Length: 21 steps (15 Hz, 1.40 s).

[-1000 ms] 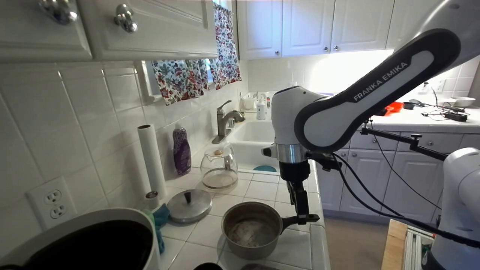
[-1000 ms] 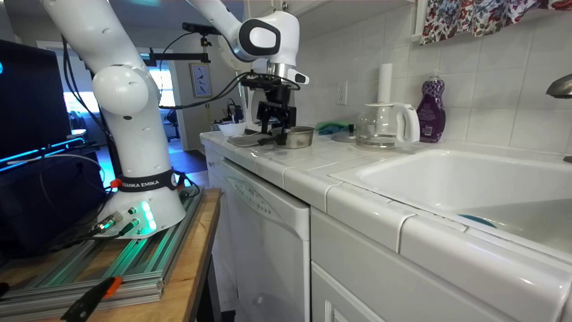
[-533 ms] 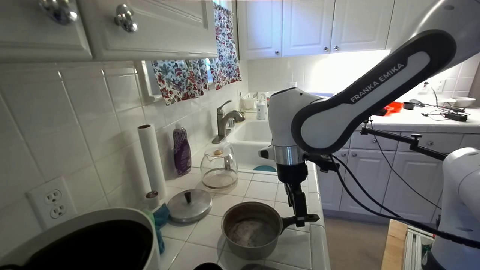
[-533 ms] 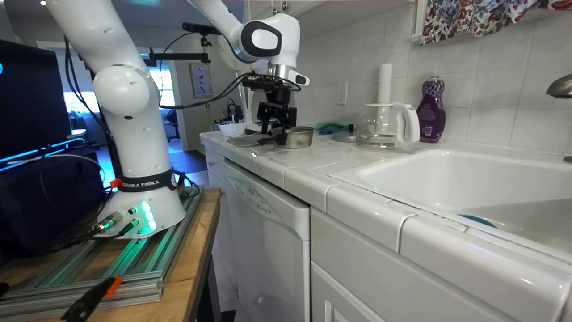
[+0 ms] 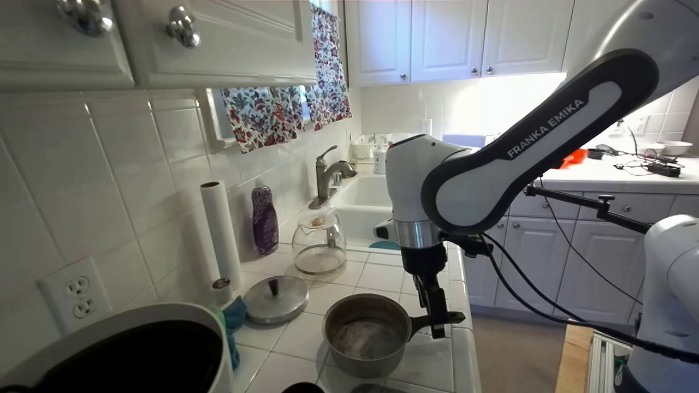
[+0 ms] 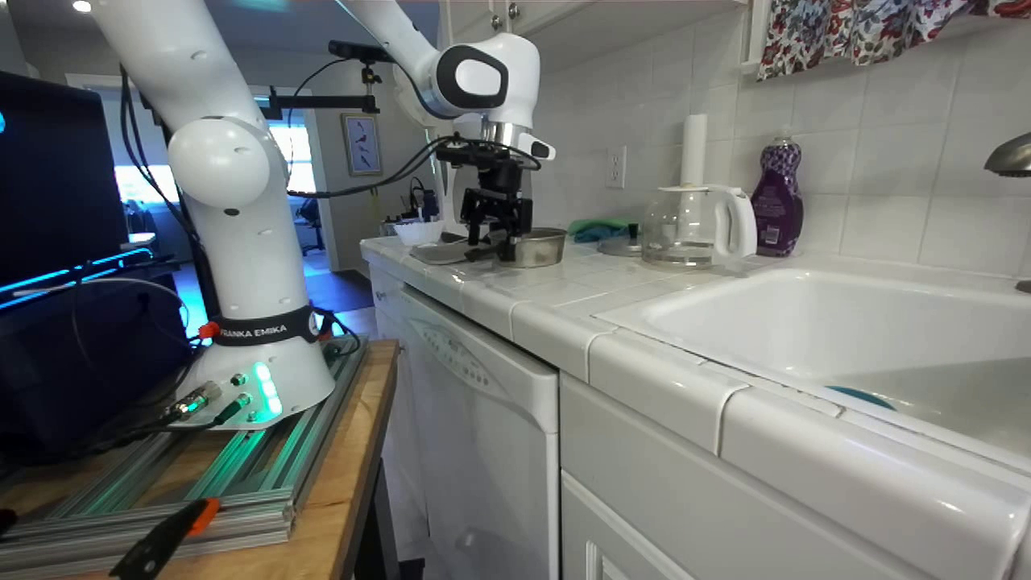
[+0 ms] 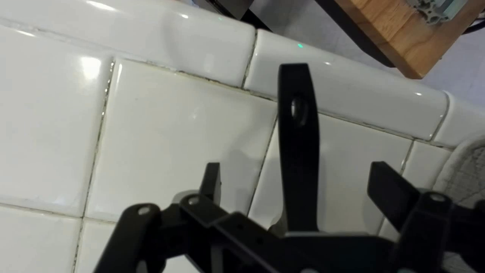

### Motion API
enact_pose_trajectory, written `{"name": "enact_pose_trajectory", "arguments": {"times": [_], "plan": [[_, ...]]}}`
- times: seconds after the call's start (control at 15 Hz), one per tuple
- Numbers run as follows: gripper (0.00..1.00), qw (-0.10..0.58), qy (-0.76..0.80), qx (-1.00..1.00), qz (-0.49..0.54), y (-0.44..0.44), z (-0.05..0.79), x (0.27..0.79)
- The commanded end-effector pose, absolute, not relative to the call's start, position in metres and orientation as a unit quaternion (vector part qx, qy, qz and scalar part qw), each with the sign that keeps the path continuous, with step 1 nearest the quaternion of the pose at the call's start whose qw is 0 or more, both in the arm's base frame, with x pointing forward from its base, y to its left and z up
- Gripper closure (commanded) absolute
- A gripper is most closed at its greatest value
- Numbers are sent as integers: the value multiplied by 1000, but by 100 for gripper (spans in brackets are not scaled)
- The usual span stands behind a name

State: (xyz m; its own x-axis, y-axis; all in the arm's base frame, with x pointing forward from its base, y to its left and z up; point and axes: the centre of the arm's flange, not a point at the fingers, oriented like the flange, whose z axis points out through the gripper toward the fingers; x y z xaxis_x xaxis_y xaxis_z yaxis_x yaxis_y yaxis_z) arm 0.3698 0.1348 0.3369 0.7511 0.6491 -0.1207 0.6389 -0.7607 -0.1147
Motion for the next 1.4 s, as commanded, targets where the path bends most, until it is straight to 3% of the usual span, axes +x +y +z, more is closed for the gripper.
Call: {"name": "enact_pose_trajectory", "arguments": {"times": [0.0, 0.07, 0.13, 0.8, 1.33], "plan": [[0, 27, -355, -930, 85, 141, 335, 383], [10, 27, -356, -930, 85, 142, 334, 385], [28, 26, -357, -930, 86, 143, 334, 386], [98, 26, -366, -926, 95, 153, 330, 399], [94, 26, -351, -932, 82, 152, 330, 395]]}}
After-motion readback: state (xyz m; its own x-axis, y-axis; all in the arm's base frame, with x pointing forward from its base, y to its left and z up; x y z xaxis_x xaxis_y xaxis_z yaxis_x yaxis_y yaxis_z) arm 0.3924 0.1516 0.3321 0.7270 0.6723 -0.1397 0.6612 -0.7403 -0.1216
